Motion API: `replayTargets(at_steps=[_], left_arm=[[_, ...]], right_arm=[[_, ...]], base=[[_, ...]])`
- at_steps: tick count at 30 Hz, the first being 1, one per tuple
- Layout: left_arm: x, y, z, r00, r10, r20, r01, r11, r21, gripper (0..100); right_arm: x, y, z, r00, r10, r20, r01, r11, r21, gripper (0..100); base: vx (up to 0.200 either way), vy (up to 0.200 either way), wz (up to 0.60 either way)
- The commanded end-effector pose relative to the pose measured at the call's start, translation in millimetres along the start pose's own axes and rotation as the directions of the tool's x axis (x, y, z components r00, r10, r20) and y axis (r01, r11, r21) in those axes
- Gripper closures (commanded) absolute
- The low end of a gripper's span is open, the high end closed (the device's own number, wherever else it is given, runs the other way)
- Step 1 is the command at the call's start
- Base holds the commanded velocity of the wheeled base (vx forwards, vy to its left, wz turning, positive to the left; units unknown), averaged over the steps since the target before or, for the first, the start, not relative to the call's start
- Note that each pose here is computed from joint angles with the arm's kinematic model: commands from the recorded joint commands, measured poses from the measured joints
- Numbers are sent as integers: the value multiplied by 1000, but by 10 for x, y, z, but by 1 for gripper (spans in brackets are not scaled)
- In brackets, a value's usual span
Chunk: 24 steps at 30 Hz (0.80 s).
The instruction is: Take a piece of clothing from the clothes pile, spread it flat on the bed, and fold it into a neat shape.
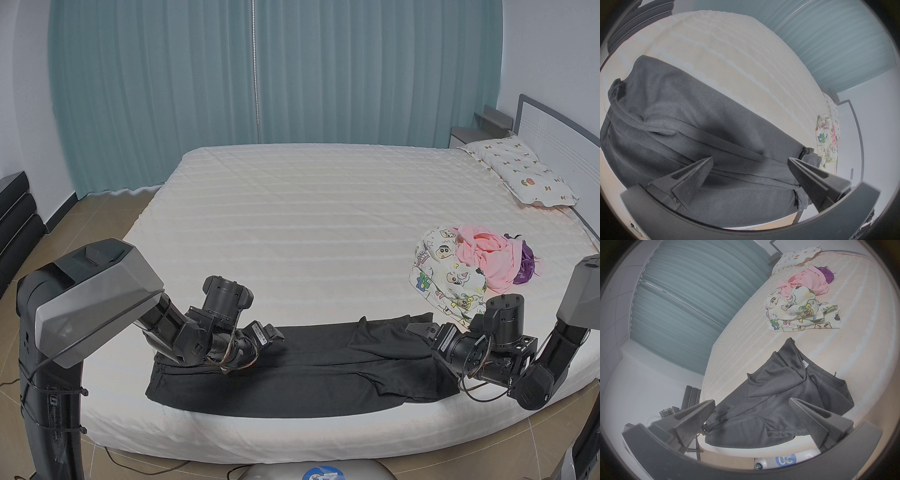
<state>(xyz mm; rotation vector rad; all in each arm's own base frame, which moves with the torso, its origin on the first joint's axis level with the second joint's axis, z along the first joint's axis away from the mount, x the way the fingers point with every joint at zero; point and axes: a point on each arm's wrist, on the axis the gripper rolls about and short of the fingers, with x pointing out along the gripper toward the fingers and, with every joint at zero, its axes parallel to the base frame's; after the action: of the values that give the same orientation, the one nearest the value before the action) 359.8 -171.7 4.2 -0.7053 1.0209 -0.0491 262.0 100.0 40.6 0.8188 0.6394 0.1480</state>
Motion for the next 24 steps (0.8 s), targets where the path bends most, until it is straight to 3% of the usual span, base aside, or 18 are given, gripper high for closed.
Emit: replayTargets(at_steps=[1,9,15,19,21,24], left_arm=[[-35,41,-41,1000,16,-13,-16,1000,11,0],[-136,114,-84,999,37,-25,-36,998,50,0],[-608,144,340,994,-20,104,22,1000,-18,0],[-827,347,646,985,-5,174,7,1000,-11,0],[-889,583,786,985,54,164,-63,997,49,0],[-937,818,894,989,84,125,-96,991,97,0]], right_arm=[[2,-9,-3,1000,-3,-2,3,1000,0,0],[-5,-23,-14,1000,-4,-3,4,1000,1,0],[-10,-43,-24,1000,-4,-3,4,1000,1,0],[-10,-43,-24,1000,-4,-3,4,1000,0,0],[-7,-46,-26,1000,-5,-4,5,1000,0,0],[-9,-46,-32,1000,-6,-6,6,1000,-2,0]], base=[[0,0,0],[0,0,0],[0,0,0],[0,0,0],[0,0,0],[0,0,0]])
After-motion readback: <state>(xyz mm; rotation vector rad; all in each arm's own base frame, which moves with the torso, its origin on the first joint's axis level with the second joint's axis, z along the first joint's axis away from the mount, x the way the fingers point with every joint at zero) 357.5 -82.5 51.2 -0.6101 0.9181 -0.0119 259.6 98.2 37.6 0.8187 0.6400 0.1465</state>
